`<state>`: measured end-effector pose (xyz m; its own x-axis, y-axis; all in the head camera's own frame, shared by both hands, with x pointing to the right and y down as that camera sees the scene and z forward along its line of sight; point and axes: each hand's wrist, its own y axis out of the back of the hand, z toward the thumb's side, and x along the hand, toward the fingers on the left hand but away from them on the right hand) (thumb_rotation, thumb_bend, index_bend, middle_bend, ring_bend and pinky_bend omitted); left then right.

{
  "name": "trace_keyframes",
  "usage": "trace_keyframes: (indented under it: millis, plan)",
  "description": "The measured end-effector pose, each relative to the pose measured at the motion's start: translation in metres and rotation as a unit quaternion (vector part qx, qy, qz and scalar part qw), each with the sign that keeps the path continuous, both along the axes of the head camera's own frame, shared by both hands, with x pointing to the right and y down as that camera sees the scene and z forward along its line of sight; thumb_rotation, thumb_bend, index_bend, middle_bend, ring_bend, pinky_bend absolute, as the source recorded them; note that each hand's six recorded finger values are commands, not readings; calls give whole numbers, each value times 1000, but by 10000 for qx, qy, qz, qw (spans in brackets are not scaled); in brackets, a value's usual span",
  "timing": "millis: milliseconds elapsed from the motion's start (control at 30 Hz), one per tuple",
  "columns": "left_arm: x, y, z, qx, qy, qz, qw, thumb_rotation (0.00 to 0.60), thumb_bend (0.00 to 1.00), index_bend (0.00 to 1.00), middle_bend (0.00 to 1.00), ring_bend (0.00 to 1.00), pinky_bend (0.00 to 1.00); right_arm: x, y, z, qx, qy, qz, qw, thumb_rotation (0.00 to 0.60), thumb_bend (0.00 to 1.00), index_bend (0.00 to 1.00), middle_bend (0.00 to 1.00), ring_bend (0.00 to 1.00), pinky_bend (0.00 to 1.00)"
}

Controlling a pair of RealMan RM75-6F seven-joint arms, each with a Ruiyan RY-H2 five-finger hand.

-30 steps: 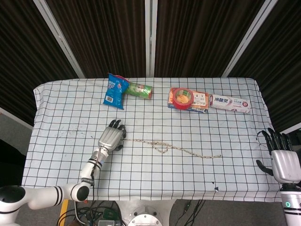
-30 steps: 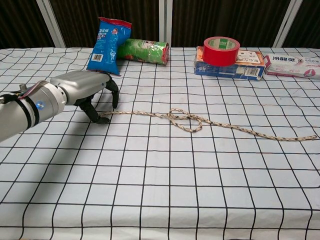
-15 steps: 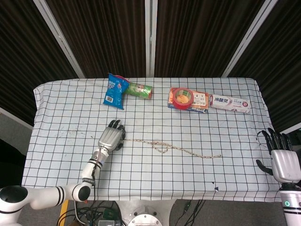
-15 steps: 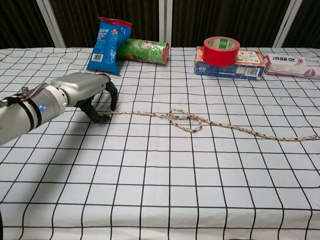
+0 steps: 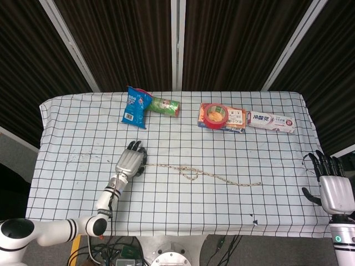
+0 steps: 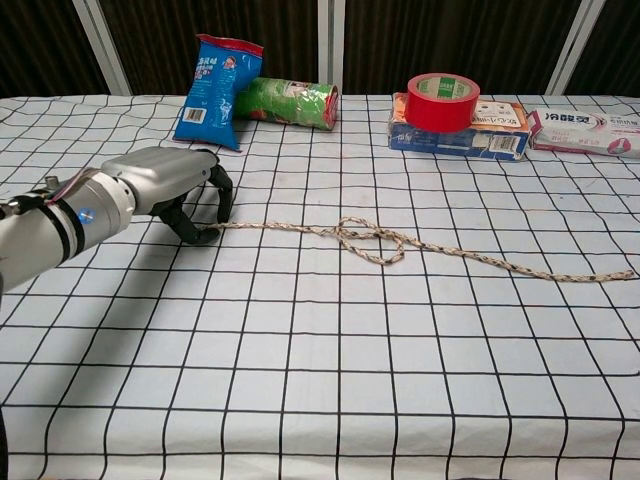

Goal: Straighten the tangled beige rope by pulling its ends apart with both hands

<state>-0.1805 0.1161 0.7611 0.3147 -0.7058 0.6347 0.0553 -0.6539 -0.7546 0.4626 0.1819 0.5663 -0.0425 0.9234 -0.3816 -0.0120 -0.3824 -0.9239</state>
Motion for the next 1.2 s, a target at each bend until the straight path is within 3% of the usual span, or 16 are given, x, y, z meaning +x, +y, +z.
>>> trace_keyframes:
  millis: [933, 1200]
  plan:
    - [-1, -4, 2, 112, -81, -72, 9999, 600, 401, 577, 311, 28, 92, 0, 0, 3, -44, 4, 4, 10000, 600, 161, 0, 0, 0, 0]
    - [-5, -3, -1, 103, 20, -136, 9999, 600, 401, 579, 317, 28, 92, -14, -1, 7, -127, -25, -223, 9997, 600, 174, 37, 0, 0, 0]
